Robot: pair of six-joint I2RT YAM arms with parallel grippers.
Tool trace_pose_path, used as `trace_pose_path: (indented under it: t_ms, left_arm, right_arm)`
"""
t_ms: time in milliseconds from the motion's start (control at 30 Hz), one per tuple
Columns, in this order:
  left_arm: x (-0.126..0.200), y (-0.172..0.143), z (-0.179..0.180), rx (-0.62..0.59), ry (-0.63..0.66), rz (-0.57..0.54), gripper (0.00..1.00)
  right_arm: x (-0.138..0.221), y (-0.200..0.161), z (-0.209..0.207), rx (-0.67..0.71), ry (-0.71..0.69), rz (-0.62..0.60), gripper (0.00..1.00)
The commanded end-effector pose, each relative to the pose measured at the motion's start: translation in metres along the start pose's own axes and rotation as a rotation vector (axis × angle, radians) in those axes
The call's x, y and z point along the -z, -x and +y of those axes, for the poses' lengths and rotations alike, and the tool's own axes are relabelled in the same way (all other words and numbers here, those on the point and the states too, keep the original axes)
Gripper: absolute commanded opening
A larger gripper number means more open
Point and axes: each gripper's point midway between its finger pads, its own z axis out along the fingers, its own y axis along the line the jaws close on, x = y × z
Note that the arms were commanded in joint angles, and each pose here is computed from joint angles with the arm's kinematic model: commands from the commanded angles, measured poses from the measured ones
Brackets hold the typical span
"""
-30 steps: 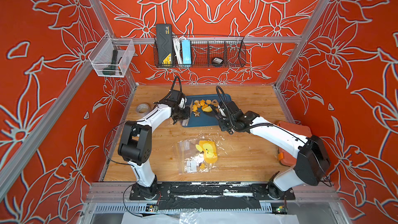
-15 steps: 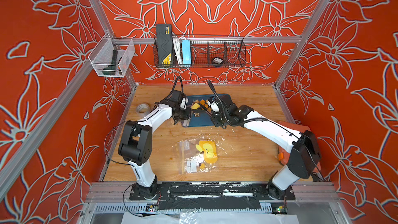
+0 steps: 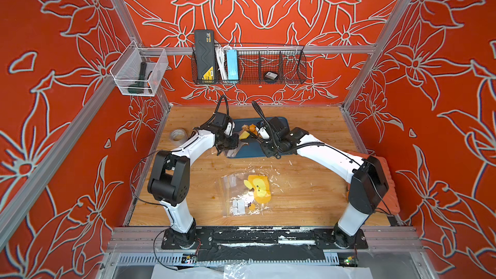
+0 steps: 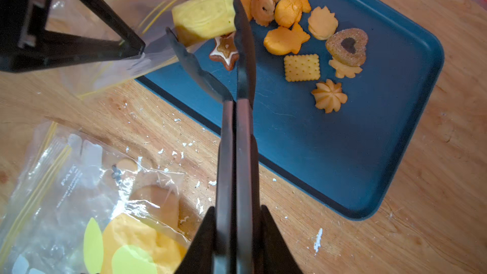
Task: Put the cookies into a resealable bag to prevent moisture
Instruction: Place the cookie in the ziploc bag.
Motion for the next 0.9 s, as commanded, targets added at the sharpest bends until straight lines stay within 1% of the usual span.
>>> trace_pose_path:
  t_ms: [0, 200, 300, 433, 600, 733, 867]
  left_arm:
    - [-0.007, -0.006, 0.003, -0.014, 0.011, 0.021, 0.00]
    - [-0.007, -0.006, 0.001, -0.016, 0.004, 0.022, 0.00]
    - [-0.005, -0.005, -0.001, -0.020, -0.004, 0.017, 0.00]
    - [-0.002, -0.004, -0.005, -0.029, -0.021, 0.006, 0.00]
    - [0.003, -0.001, -0.008, -0.038, -0.031, -0.016, 0.00]
    - [0.005, -0.001, -0.010, -0.042, -0.044, -0.021, 0.00]
    - [0.007, 0.001, -0.013, -0.047, -0.052, -0.030, 0.00]
  right_arm:
    - [0.004, -0.006, -0.004, 0.051, -0.042, 0.016, 0.25]
    - [-0.002, -0.014, 0.008, 0.106, -0.013, 0.053, 0.25]
    - [-0.006, -0.012, 0.014, 0.107, 0.008, 0.063, 0.25]
    - [-0.009, -0.001, 0.022, 0.079, 0.051, 0.044, 0.24]
    - [-0.017, 0.008, 0.025, 0.027, 0.055, 0.053, 0.24]
    - [-0.019, 0.017, 0.025, -0.026, 0.059, 0.033, 0.24]
    - [-0.016, 0.026, 0.036, -0.063, 0.146, 0.009, 0.23]
